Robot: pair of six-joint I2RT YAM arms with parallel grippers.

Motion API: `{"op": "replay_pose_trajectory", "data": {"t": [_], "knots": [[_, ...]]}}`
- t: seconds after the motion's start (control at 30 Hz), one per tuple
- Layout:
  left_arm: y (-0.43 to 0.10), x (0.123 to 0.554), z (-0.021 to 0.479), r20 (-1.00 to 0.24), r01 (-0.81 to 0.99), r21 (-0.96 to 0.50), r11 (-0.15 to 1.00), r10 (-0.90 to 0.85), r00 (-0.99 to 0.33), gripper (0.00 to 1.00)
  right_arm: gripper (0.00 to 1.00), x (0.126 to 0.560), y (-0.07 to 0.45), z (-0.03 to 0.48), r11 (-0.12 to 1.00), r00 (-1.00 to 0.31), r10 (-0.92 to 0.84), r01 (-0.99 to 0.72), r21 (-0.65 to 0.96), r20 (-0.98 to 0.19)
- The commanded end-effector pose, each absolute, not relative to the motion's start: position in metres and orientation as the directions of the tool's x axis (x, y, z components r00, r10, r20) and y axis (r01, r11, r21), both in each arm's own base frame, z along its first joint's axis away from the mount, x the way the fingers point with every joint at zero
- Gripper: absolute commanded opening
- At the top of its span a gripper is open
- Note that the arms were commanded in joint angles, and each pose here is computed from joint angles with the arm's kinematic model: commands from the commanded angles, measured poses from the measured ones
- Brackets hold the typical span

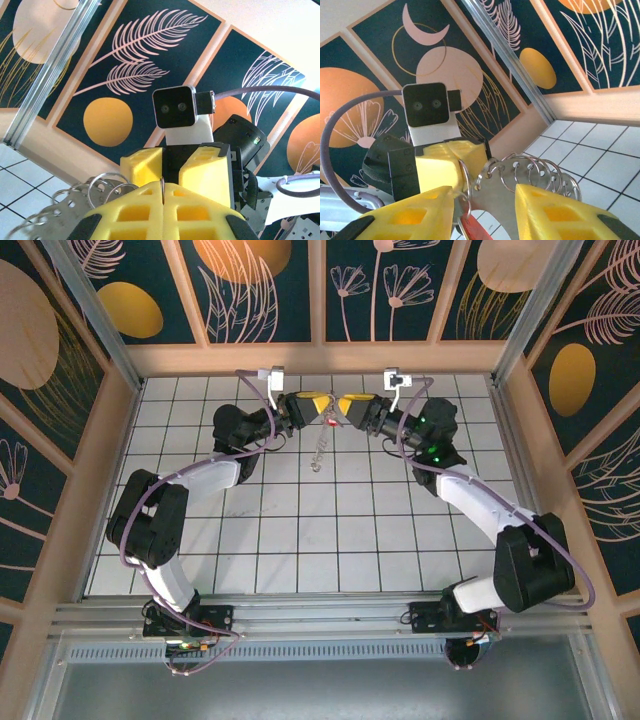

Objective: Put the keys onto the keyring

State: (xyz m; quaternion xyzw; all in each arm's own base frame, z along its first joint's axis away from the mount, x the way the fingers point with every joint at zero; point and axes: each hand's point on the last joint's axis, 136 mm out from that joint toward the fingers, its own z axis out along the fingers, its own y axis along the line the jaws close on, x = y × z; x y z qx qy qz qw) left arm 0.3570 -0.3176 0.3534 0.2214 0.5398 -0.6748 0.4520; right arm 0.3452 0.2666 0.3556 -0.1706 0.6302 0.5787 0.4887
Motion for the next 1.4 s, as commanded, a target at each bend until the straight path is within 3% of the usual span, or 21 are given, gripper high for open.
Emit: {"op": "replay_pose_trajectory", "data": {"t": [0.0,0.47,0.77,1.17,1.27,1.37], "knots": [[-0.314,0.348,0.371,-0.797,0.880,-0.473,-0.031,-0.412,-0.443,0.00,0.37,0.344,0.275,0.379,0.234,-0.422,0.378,-0.818,0.526,-0.824],[-0.314,0.348,0.370,-0.794,0.879,-0.476,-0.033,-0.412,-0.446,0.00,0.24,0.343,0.286,0.380,0.217,-0.426,0.365,-0.826,0.520,-0.828],[-0.316,0.346,0.367,-0.796,0.876,-0.480,-0.043,-0.398,-0.456,0.00,0.00,0.345,0.290,0.382,0.212,-0.425,0.348,-0.833,0.512,-0.836],[-0.318,0.346,0.365,-0.807,0.876,-0.481,-0.027,-0.376,-0.455,0.00,0.00,0.353,0.279,0.377,0.240,-0.410,0.269,-0.847,0.474,-0.871],[-0.318,0.348,0.366,-0.811,0.876,-0.483,-0.009,-0.373,-0.451,0.17,0.00,0.352,0.280,0.373,0.237,-0.402,0.221,-0.862,0.449,-0.889],[-0.317,0.353,0.360,-0.818,0.873,-0.488,0.025,-0.362,-0.447,0.27,0.00,0.351,0.280,0.368,0.252,-0.392,0.177,-0.868,0.427,-0.902]]}}
